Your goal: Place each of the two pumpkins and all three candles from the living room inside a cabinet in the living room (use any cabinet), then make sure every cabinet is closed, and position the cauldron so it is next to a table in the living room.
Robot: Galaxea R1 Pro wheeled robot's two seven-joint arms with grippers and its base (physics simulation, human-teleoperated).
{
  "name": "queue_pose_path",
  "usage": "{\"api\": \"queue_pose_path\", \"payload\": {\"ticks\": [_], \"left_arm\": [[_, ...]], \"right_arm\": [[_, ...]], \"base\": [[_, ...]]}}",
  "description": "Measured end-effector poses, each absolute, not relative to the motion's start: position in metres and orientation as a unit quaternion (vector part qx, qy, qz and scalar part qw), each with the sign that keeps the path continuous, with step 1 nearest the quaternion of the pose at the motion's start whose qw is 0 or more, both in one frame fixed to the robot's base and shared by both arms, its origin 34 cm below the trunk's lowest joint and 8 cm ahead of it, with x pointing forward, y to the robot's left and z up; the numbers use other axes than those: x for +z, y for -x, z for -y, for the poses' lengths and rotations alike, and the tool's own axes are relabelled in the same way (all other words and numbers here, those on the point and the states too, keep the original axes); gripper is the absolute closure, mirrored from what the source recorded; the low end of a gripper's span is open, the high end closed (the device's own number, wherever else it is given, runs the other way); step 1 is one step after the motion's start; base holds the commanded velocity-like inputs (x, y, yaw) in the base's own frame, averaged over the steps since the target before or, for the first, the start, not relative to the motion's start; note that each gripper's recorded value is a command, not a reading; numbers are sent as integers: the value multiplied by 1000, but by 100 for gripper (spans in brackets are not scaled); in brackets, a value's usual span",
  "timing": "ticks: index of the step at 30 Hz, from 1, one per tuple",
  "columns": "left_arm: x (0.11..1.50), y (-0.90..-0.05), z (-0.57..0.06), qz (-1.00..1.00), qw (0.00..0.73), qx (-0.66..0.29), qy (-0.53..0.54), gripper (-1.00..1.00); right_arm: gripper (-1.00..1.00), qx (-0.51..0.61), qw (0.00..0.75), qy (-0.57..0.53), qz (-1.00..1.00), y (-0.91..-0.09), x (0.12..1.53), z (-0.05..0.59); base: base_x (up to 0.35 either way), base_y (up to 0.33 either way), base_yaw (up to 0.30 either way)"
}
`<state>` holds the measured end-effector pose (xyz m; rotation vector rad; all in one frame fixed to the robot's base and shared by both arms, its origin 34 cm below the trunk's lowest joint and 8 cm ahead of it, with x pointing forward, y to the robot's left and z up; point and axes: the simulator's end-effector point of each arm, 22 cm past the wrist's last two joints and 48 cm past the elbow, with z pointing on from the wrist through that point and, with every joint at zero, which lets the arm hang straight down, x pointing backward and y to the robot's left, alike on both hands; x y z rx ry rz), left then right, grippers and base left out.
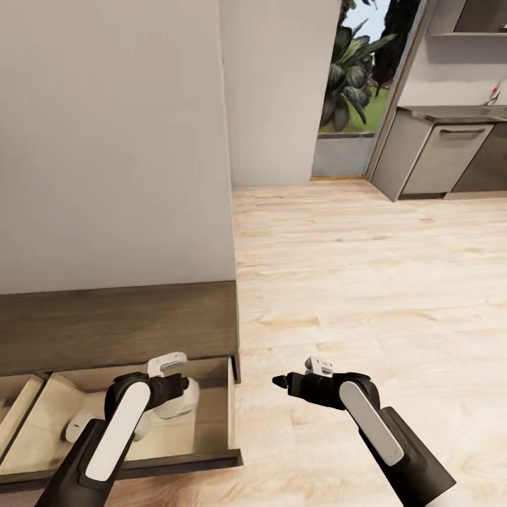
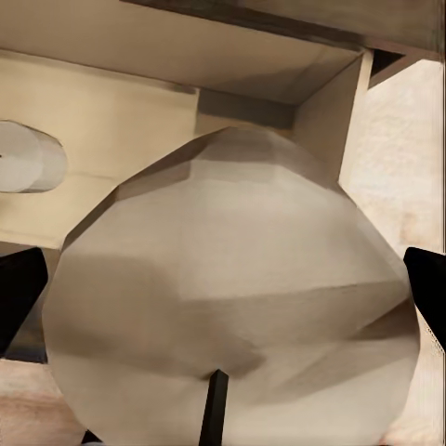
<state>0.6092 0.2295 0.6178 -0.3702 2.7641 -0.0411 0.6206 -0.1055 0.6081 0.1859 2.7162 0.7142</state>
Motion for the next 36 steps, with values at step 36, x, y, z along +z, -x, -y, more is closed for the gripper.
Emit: {"api": "queue_pose_path", "payload": {"ticks": [36], "left_arm": [[571, -603, -238, -975, 171, -9, 141, 100]], "right_arm": [[-100, 250, 159, -67, -953, -614, 562, 106]], "base": [[4, -3, 0]]}}
